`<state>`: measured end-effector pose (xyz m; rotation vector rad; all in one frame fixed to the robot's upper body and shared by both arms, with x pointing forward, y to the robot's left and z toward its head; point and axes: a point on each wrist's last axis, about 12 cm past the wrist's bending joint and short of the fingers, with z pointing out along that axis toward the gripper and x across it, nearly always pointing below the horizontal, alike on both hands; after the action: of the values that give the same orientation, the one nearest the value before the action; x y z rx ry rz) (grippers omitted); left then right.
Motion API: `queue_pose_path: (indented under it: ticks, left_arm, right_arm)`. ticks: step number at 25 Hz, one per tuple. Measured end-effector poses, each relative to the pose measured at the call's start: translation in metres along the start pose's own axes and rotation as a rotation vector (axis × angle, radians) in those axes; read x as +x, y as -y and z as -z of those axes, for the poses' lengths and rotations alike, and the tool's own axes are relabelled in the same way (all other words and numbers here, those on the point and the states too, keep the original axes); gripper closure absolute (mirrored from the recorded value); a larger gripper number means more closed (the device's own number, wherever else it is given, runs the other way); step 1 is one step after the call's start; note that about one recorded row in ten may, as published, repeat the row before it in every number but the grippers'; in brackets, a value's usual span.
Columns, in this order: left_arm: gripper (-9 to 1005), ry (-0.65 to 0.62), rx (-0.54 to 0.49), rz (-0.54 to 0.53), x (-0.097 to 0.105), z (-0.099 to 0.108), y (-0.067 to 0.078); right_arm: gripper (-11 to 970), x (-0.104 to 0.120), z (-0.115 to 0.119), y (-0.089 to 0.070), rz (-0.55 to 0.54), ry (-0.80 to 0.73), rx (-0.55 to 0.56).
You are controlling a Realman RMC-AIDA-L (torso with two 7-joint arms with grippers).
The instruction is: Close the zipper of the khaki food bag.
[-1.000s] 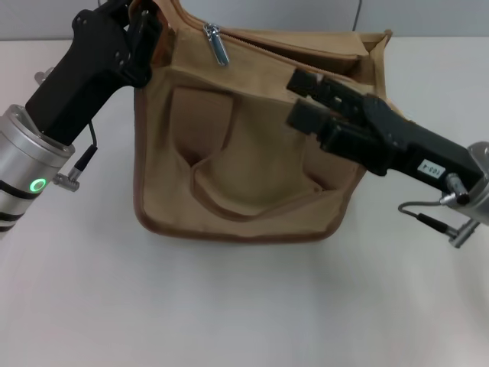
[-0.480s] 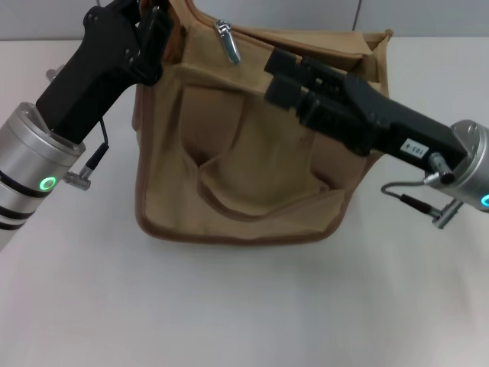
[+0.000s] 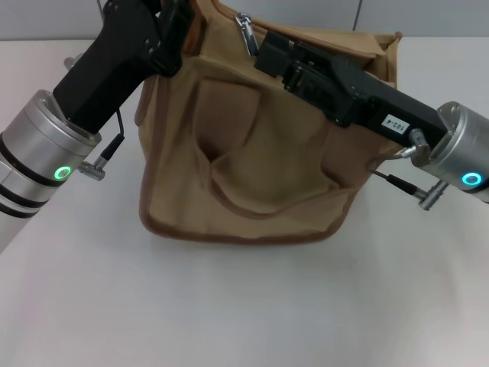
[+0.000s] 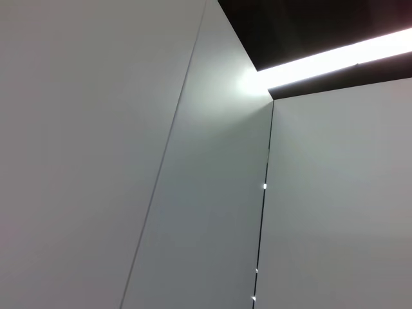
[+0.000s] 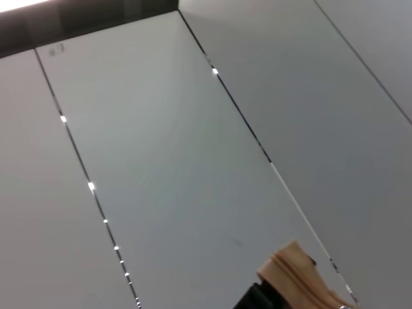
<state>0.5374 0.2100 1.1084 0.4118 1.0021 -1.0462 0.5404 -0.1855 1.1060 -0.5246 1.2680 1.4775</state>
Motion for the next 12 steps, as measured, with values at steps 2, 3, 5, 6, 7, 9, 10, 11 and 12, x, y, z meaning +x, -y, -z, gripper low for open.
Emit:
queue_pose_path:
  ticks: [2, 3, 5, 6, 7, 9, 10, 11, 12]
  left_arm:
    - [975, -0.002, 0.008, 0.001, 0.0003, -0.0018, 0.0003]
    - [975, -0.004, 0.013, 0.002, 0.0005, -0.0028, 0.0005]
    - [975, -0.005, 0.018, 0.002, 0.0005, -0.0041, 0.0005]
    - [975, -0.005, 0.02, 0.003, 0.0006, -0.005, 0.0005]
    - [975, -0.004, 0.022, 0.004, 0.0007, -0.0061, 0.0006]
    - [975, -0.003, 0.027, 0.007, 0.001, -0.0079, 0.0009]
    - [975, -0.003, 0.03, 0.009, 0.0013, -0.0093, 0.0012]
    - [975, -0.002, 0.034, 0.01, 0.0013, -0.0106, 0.0013]
    - [974, -0.002, 0.034, 0.01, 0.0013, -0.0106, 0.0013]
  right_arm:
    - [538, 0.0008, -0.0007, 0.0014, -0.005, 0.001, 0.014]
    - [538, 0.0011, -0.001, 0.0024, -0.006, 0.0, 0.022]
    - [538, 0.0018, -0.0029, 0.0043, -0.008, -0.009, 0.034]
    - [538, 0.0028, -0.0055, 0.006, -0.012, -0.018, 0.042]
    - [538, 0.0028, -0.0055, 0.006, -0.012, -0.018, 0.042]
    - [537, 0.0031, -0.0076, 0.0071, -0.015, -0.021, 0.047]
    - [537, 0.003, -0.0082, 0.0076, -0.015, -0.021, 0.049]
    - [537, 0.0027, -0.0096, 0.0078, -0.017, -0.019, 0.049]
    - [537, 0.0027, -0.0096, 0.0078, -0.017, -0.019, 0.049]
